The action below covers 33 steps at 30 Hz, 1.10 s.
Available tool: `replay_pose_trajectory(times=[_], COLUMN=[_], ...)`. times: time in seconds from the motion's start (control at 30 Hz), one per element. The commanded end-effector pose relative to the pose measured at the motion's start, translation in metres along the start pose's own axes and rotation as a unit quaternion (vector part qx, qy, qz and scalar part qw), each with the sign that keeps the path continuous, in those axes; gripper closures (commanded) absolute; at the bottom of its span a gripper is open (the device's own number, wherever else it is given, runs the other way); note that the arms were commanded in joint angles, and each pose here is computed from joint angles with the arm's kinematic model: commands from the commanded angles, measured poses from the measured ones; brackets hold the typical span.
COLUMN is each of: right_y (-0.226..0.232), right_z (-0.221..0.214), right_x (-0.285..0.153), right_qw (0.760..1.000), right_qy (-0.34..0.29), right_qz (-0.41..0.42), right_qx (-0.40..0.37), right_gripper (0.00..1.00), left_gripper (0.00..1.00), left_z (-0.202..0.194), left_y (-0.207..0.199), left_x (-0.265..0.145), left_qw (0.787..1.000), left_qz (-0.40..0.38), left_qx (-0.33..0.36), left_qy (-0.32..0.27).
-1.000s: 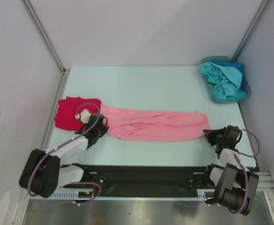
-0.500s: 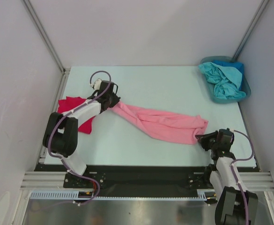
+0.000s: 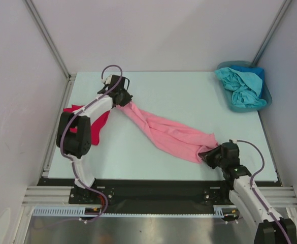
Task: Fold and stack the t-shirts
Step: Fold the tshirt
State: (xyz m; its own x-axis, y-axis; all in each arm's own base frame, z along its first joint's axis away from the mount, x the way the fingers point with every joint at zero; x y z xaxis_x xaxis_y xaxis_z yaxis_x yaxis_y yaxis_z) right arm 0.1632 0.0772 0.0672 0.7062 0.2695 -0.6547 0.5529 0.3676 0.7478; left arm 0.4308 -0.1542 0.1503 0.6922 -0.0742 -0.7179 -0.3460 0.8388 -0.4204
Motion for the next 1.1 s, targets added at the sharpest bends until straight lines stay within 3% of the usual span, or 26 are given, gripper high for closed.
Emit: replay_pose_trajectory(times=[0.0, 0.2, 0.43, 0.77, 1.07], right_y=[-0.003, 0.005, 0.01, 0.032, 0.048], right_z=[-0.016, -0.04, -0.102, -0.192, -0.226], right_x=[0.002, 0.003, 0.0, 0.003, 0.01], right_qw=[1.0, 0.998, 0.985, 0.953, 0.934], right_qy=[0.015, 0.048, 0.121, 0.202, 0.24], right_qz=[-0.013, -0.005, -0.006, 0.035, 0.065], right_qx=[0.0, -0.042, -0.124, -0.222, -0.256], right_gripper=[1.0, 1.0, 1.0, 1.0, 1.0], left_gripper=[0.96, 0.96, 0.97, 0.97, 0.97], left_z=[0.018, 0.01, 0.004, -0.028, -0.052], left_y=[-0.031, -0.06, -0.088, -0.128, -0.158], left_x=[0.007, 0.035, 0.054, 0.041, 0.035], left_qw=[0.999, 0.996, 0.992, 0.98, 0.964], left_qz=[-0.04, -0.051, -0.071, -0.135, -0.188], left_qx=[0.026, 0.045, 0.048, 0.066, 0.098], left_qy=[0.014, 0.051, 0.091, 0.133, 0.162])
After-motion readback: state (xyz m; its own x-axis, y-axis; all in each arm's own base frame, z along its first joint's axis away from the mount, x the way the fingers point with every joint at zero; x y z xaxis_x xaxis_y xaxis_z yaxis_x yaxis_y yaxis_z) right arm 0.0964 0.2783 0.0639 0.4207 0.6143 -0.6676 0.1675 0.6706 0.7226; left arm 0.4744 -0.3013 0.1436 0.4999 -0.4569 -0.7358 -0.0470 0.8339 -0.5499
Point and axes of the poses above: each gripper's point midway between its finger pads, its own x axis out along the fingers, its own y axis along the line the jaws close on, z = x × y, the point moved 6 cm from there along -x, back along the fingers, and after that the axes turned 7 degrees about x, right-handed, at the moved point
